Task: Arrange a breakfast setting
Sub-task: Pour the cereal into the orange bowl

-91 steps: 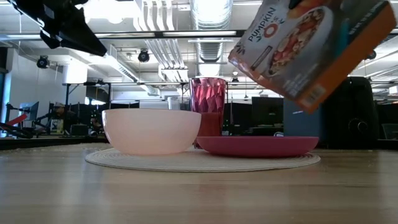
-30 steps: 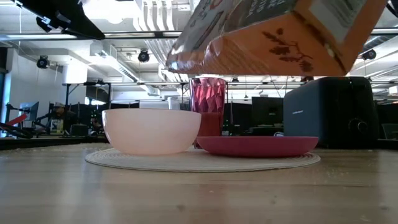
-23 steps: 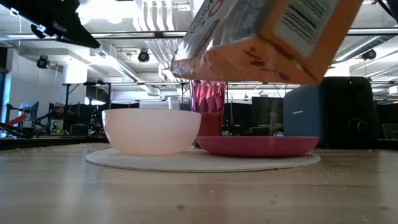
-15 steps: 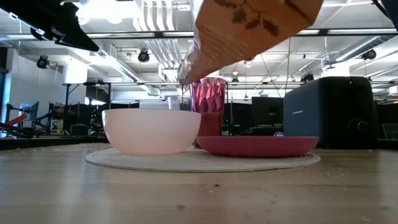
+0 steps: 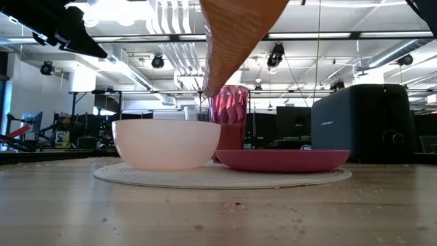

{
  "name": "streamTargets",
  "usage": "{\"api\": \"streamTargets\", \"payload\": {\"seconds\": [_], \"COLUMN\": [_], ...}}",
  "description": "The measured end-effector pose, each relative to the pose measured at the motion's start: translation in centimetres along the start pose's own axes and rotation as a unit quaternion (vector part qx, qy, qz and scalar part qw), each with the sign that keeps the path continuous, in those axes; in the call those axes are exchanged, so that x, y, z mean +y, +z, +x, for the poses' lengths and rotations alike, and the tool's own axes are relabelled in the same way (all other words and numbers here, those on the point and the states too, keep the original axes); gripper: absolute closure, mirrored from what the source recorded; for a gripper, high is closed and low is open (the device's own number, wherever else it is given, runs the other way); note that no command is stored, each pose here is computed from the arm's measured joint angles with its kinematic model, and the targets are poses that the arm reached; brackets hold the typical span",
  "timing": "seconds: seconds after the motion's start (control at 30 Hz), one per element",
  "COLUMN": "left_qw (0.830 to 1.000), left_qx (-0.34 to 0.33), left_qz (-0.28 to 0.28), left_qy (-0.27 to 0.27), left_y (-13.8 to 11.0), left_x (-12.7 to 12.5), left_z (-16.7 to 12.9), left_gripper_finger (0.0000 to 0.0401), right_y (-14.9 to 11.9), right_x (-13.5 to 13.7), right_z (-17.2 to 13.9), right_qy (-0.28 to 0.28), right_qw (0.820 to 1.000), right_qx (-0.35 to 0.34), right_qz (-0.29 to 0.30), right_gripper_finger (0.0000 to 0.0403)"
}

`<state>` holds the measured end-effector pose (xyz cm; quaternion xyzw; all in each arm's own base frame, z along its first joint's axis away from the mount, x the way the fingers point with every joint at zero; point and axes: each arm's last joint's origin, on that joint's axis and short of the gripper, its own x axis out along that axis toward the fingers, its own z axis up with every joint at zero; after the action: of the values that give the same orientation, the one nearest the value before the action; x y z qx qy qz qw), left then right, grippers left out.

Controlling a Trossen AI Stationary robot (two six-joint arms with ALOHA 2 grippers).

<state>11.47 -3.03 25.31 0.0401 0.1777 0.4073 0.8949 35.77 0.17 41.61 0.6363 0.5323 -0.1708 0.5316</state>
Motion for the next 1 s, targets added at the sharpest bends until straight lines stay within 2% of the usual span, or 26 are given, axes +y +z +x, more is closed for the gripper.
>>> {"api": "streamTargets", "payload": {"seconds": [0.27, 0.6, 0.87, 1.0], "left_qw": [1.000, 1.000, 1.000, 1.000], "left_qx": [0.001, 0.005, 0.004, 0.004], "left_qz": [0.005, 0.014, 0.007, 0.007], "left_qy": [0.001, 0.002, 0.001, 0.001], "left_y": [-0.1, -0.5, -0.5, -0.5], "left_x": [0.1, 0.2, 0.4, 0.4], "left_z": [0.0, 0.1, 0.0, 0.0], "left_gripper_finger": [0.0339, 0.0339, 0.0339, 0.0339], "right_y": [1.1, 3.6, 4.9, 5.5], "right_x": [0.6, 1.4, 1.3, 1.8], "right_z": [0.3, 3.8, 3.2, 2.5], "right_qy": [0.023, 0.005, 0.021, 0.062], "right_qw": [1.000, 0.997, 0.996, 0.993], "right_qx": [0.001, 0.078, 0.085, 0.097], "right_qz": [0.008, 0.013, 0.016, 0.004], "right_gripper_finger": [0.0394, 0.0394, 0.0394, 0.0394]}}
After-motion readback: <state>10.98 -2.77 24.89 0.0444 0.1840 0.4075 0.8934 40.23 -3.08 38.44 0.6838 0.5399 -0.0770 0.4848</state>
